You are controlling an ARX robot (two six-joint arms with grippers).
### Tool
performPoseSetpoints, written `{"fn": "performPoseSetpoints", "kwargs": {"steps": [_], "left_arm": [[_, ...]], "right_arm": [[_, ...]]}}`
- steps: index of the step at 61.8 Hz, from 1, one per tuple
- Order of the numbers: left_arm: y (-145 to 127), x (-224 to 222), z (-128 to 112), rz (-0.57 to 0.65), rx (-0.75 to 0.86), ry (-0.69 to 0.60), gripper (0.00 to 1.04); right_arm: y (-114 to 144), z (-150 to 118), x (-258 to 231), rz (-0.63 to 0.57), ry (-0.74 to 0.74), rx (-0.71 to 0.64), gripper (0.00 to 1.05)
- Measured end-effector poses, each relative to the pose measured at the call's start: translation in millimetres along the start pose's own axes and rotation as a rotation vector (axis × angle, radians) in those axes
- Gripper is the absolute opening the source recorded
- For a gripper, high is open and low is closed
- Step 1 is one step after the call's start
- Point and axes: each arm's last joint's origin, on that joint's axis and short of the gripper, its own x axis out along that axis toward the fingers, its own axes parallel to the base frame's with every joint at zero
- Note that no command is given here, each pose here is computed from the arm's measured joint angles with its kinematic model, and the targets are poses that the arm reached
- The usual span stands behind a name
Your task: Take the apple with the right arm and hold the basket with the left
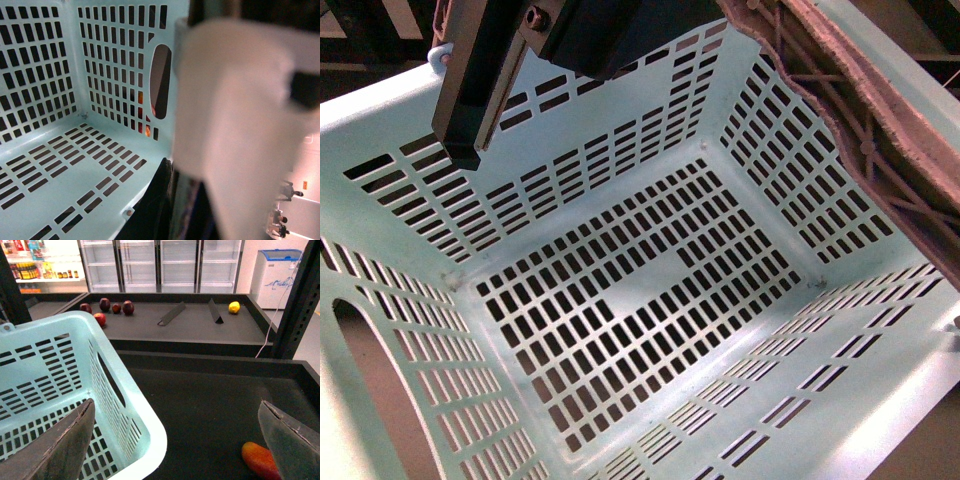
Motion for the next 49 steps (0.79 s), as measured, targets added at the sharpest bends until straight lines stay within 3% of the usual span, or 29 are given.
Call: {"fn": "performPoseSetpoints", "kwargs": {"steps": [16, 24, 27, 33, 49], "left_arm": [[0, 0, 0, -0.001, 0.000, 0.004, 0.08], [0, 0, 0, -0.001, 0.001, 0.002, 0.08], [0, 0, 0, -0.002, 0.000, 0.003, 0.08], [0, 1, 0, 0.000, 0.000, 0.003, 0.08], [0, 1, 0, 0.000, 0.000, 0.006, 0.08]], "right_arm": [[0, 0, 0, -0.002, 0.004, 0.000, 0.96], [-5, -4, 4, -0.108, 0.453, -0.025, 0.96], [-9, -11, 7, -0.117, 0.552, -0.027, 0.96], [-19, -20, 15, -0.169, 0.630, -0.015, 0.96], [-54, -45, 56, -0.307, 0.662, -0.045, 0.96]]}}
